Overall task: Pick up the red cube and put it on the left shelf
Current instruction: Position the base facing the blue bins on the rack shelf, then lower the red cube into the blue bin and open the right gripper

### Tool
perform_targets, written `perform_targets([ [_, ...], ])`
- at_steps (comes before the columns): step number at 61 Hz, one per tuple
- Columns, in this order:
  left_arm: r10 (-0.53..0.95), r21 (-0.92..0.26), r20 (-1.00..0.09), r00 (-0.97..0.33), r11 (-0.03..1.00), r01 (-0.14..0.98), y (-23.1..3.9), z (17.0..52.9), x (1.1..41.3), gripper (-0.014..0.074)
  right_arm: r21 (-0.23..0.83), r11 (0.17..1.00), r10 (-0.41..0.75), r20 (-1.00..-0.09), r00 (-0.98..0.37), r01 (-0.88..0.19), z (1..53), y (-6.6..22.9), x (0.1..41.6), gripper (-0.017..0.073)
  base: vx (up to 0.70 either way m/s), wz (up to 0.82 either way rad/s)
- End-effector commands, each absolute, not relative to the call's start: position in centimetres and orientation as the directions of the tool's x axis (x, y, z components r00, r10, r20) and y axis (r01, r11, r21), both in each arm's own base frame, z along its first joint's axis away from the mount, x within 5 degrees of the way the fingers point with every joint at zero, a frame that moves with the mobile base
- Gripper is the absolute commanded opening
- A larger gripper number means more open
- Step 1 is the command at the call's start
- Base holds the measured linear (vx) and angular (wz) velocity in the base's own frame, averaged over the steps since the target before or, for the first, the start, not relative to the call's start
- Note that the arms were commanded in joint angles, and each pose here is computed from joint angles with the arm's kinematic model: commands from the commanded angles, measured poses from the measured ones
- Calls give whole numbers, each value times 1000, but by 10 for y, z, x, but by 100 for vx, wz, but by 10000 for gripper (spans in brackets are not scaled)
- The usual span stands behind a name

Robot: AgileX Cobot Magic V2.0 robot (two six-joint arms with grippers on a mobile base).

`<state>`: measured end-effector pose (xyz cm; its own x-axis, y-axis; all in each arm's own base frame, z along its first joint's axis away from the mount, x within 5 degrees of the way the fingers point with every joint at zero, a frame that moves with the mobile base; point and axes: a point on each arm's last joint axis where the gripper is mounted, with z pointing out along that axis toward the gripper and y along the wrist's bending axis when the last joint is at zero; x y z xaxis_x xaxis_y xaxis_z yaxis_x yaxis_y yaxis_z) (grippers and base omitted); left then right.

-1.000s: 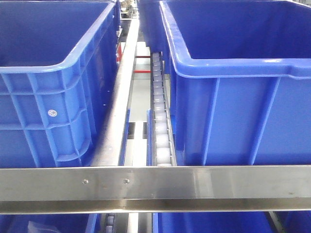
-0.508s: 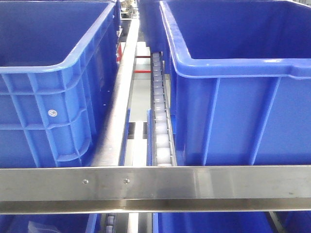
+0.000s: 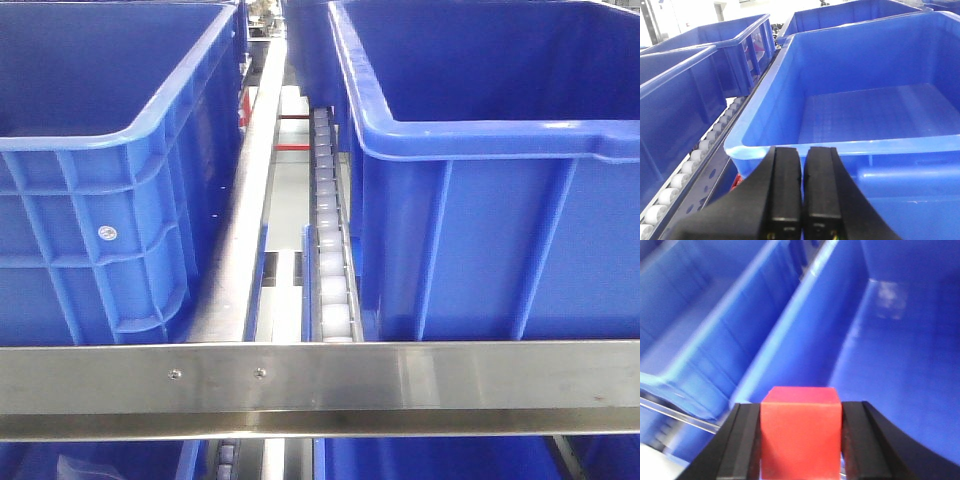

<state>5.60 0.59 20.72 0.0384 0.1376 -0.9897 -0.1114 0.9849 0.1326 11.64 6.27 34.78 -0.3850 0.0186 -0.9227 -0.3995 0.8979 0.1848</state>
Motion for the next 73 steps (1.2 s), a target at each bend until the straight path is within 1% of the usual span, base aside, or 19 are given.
perform_targets([
  [1,142,127,-982,120,984,-124,6,209,55,106,114,904,-17,-954,-300,-413,358,70,134,58,0,0],
  [8,142,127,-982,120,984,-124,6,209,55,106,48,912,-98,-939,-329,-408,353,80,157,58,0,0],
  [11,142,127,-982,120,984,-124,6,209,55,106,41,915,-108,-933,-342,-401,353,85,168,58,0,0],
  [20,142,127,-982,120,984,-124,6,209,55,106,42,935,-86,-937,-338,-353,365,88,201,58,0,0],
  [30,142,127,-982,120,984,-124,6,209,55,106,40,965,-63,-924,-376,-259,368,81,243,58,0,0],
  [40,142,127,-982,120,984,-124,6,209,55,106,37,973,-60,-912,-407,-227,365,82,270,66,0,0],
  [42,142,127,-982,120,984,-124,6,209,55,106,37,973,-60,-912,-407,-226,366,82,273,82,0,0],
  [46,142,127,-982,120,984,-124,6,209,55,106,36,973,-62,-909,-412,-226,365,84,279,154,0,0],
  [50,142,127,-982,120,984,-124,6,209,55,106,36,974,-64,-906,-419,-226,363,86,284,270,0,0],
  [53,142,127,-982,120,984,-124,6,209,55,106,34,974,-67,-903,-425,-226,361,87,287,385,0,0],
  [57,142,127,-982,120,984,-124,6,209,55,106,33,974,-70,-899,-433,-226,358,88,290,481,0,0],
  [61,142,127,-982,120,984,-124,6,209,55,106,31,974,-74,-893,-443,-225,355,88,291,513,0,0],
  [73,142,127,-982,120,984,-124,6,209,55,106,30,974,-76,-891,-448,-224,355,88,291,511,0,0],
])
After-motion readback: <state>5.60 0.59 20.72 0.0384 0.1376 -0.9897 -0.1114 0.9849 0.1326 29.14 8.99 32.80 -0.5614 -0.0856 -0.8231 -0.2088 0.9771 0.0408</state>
